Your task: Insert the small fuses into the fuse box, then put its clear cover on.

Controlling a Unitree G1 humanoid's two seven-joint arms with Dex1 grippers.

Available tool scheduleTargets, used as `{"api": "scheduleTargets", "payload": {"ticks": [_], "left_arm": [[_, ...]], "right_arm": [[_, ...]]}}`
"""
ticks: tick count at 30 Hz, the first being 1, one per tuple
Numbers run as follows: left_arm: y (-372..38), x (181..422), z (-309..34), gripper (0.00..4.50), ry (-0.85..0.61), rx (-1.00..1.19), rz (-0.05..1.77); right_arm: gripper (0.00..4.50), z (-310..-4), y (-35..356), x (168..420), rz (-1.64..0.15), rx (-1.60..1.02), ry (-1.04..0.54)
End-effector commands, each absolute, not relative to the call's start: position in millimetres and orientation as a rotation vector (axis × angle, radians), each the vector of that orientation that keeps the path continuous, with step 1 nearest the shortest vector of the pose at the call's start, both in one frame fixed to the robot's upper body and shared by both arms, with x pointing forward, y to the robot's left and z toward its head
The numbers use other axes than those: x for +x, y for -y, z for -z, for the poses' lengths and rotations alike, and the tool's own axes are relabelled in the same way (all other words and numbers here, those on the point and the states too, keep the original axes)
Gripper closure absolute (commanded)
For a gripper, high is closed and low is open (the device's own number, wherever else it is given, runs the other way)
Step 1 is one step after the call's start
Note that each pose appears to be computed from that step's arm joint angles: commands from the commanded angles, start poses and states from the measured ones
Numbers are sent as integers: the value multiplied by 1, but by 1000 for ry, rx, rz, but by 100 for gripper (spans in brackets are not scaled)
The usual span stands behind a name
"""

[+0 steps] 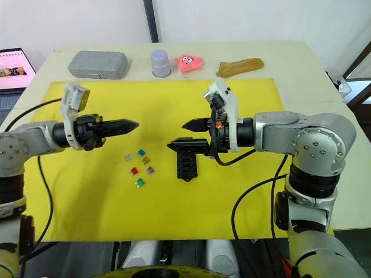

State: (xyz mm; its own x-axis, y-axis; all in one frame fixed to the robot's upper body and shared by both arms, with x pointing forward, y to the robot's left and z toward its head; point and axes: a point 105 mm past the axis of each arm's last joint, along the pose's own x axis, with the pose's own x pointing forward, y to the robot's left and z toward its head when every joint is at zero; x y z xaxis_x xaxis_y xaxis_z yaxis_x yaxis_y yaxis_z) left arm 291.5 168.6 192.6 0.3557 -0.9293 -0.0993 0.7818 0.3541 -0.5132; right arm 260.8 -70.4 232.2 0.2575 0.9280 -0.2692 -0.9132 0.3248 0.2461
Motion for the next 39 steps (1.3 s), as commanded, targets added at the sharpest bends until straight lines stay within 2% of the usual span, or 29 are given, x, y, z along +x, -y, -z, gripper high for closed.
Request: {"api": "scheduleTargets", "payload": {"ticks": [1, 2, 3, 4, 9, 11, 18, 32, 39], "left_arm": [[-203, 290, -168, 428, -494, -486, 1003], [-212, 286, -156, 428, -538, -517, 960], [-217, 283, -149, 374, -566, -537, 936], [-221, 281, -143, 348, -590, -558, 920], [-229, 278, -127, 87, -655, -686, 843], [-226, 277, -118, 5, -699, -728, 831], [-212, 278, -100, 5, -819, -837, 836], [-177, 282, -111, 5, -861, -864, 1003], [-179, 287, -104, 5, -883, -832, 971]], "right_arm": [[0, -238, 69, 253, -1268, -3, -343], [0, -238, 68, 253, -1274, -9, -342], [0, -238, 67, 252, -1279, -12, -340], [0, -238, 67, 252, -1282, -14, -339], [0, -238, 64, 252, -1291, -43, -340], [0, -239, 62, 250, -1307, -74, -341], [0, -243, 55, 242, -1384, -191, -338], [0, -244, 59, 245, -1359, -217, -310], [0, -245, 57, 246, -1350, -223, -296]]}}
